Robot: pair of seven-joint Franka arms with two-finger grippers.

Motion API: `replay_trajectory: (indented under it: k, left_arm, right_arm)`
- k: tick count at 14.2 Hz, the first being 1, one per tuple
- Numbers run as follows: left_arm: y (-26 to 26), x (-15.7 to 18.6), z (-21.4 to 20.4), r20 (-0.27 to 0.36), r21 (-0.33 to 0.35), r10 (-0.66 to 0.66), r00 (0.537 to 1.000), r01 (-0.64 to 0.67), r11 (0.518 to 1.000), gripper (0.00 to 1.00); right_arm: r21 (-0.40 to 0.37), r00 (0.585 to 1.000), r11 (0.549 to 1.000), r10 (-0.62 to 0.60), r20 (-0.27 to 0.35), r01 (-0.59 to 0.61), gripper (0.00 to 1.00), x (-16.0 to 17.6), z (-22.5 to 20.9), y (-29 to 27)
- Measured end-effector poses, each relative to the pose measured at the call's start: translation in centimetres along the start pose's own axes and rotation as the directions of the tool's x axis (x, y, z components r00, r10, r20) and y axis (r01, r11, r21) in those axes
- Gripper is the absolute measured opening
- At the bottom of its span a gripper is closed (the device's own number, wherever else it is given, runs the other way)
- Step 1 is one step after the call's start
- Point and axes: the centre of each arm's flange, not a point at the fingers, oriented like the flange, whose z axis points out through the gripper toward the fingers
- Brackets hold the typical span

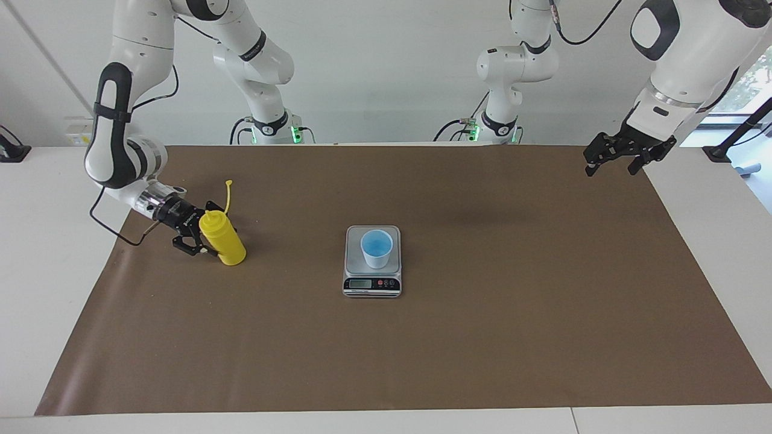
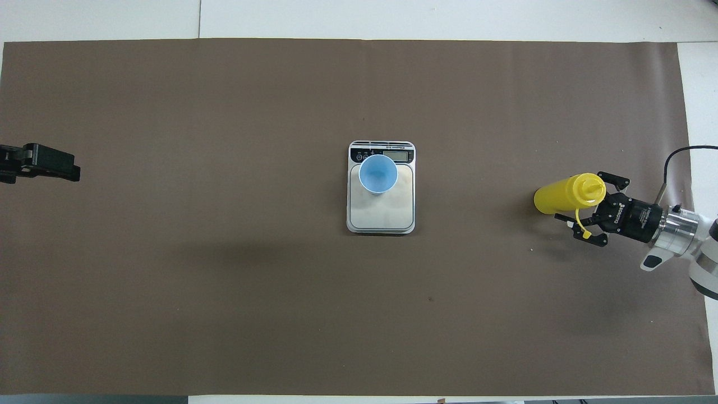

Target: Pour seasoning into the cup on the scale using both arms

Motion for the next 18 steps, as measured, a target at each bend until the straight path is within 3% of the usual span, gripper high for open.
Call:
replay_trajectory:
  k: [4,9,12,18]
  left_arm:
    - [0.0,0.0,0.0,0.0,0.0,0.0,1.0,0.0,1.0,1.0]
    - [0.0,0.0,0.0,0.0,0.0,0.0,1.0,0.0,1.0,1.0]
    - [0.0,0.0,0.0,0.0,0.0,0.0,1.0,0.0,1.0,1.0]
    - [0.0,0.0,0.0,0.0,0.0,0.0,1.0,0.0,1.0,1.0]
  right_arm:
    - [-0.041,0.996,0.997,-0.06,-0.061,0.058,1.0,0.1,-2.3,-0.9]
    - [-0.146,0.977,0.974,-0.191,-0.094,0.176,1.0,0.3,-9.2,-1.9]
    - [-0.26,0.933,0.921,-0.332,-0.14,0.288,1.0,-3.8,-13.7,-5.1]
    - [-0.472,0.765,0.762,-0.596,-0.243,0.444,1.0,-17.1,-20.6,-9.9]
